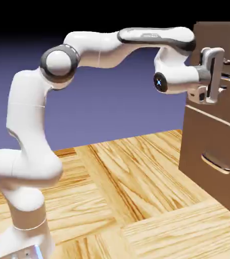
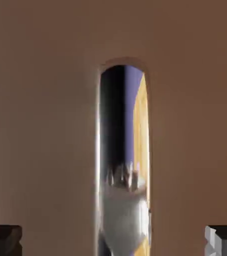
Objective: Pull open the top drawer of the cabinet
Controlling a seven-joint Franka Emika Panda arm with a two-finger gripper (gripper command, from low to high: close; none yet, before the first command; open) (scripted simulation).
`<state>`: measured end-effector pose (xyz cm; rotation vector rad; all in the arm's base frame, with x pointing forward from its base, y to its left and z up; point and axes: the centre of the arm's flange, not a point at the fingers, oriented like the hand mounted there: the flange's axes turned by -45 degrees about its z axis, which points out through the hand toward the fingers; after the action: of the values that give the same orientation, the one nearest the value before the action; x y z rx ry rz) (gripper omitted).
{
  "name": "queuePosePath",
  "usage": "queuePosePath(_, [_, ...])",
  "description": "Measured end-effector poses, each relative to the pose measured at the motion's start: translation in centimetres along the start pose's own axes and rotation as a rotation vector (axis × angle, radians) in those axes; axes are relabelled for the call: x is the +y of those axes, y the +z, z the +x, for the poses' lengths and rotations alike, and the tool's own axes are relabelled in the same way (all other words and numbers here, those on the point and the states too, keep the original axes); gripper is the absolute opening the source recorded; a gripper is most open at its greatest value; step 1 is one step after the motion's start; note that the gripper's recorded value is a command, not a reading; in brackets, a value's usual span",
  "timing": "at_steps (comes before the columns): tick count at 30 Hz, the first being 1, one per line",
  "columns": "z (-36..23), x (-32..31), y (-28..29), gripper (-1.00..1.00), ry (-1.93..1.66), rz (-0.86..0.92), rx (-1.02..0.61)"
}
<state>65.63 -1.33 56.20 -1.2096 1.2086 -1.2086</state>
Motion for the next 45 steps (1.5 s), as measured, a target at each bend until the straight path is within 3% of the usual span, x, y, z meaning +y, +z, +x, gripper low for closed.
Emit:
queuePosePath(29, [0.0,0.0,-12.0,-1.00,0.000,0.001,0.000])
queuePosePath(44, [0.0,0.0,-28.4,-1.00,0.003,0.001,0.001])
queuePosePath(45, [0.0,0.0,-29.2,1.00,0.003,0.000,0.001])
